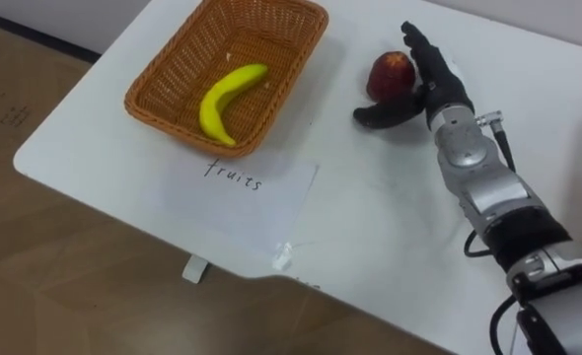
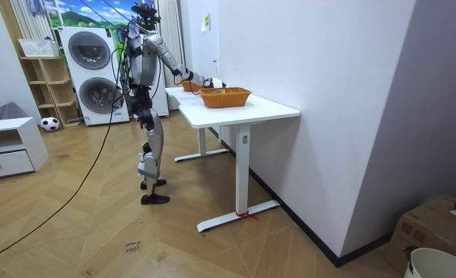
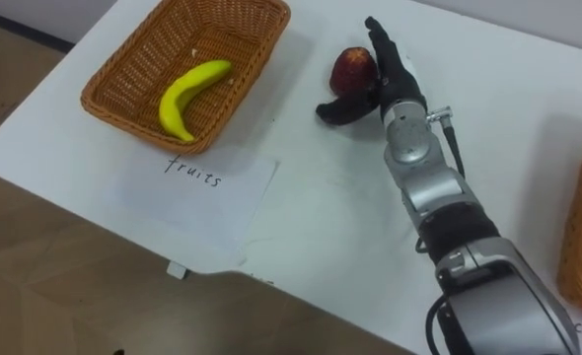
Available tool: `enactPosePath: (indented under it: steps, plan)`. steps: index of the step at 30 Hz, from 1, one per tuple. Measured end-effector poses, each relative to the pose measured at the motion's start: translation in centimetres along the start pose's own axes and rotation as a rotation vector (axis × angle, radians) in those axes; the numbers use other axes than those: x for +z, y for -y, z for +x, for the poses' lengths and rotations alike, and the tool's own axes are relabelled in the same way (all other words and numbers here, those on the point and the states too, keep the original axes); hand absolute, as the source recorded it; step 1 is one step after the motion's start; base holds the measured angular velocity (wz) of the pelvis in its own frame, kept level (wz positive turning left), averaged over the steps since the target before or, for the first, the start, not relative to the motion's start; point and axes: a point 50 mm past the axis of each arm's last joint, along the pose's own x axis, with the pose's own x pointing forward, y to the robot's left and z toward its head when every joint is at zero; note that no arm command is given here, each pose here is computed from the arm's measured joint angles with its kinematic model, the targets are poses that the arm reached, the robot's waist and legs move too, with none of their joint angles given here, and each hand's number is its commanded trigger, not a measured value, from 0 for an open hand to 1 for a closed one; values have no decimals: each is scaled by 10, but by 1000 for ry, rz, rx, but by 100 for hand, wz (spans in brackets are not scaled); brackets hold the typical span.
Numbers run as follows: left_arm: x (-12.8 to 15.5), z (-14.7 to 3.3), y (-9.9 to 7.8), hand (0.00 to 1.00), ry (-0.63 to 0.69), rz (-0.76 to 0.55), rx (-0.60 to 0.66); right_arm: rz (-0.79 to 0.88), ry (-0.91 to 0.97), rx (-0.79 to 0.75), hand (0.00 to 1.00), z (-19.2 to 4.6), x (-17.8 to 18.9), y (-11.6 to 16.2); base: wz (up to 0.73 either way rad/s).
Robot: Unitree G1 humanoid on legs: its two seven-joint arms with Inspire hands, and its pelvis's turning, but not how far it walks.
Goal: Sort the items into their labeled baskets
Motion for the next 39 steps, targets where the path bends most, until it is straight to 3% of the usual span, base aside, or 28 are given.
enactPosePath:
  steps: [6,7,8,9,23,39]
  plan:
    - [0,0,-2,0,-1,3,-10,0,0,5,0,0,-1,0,0]
    - [0,0,-4,0,0,4,-9,-1,1,6,4,0,0,0,0]
    - [0,0,-5,0,0,6,-8,-11,2,7,95,1,0,1,0]
    - [0,0,-5,0,0,7,-10,-16,3,8,100,1,0,1,0]
    - [2,0,-6,0,9,9,-18,-3,2,-79,100,4,2,24,0]
    - [3,0,-6,0,14,5,-19,-16,-22,23,100,4,-1,15,0]
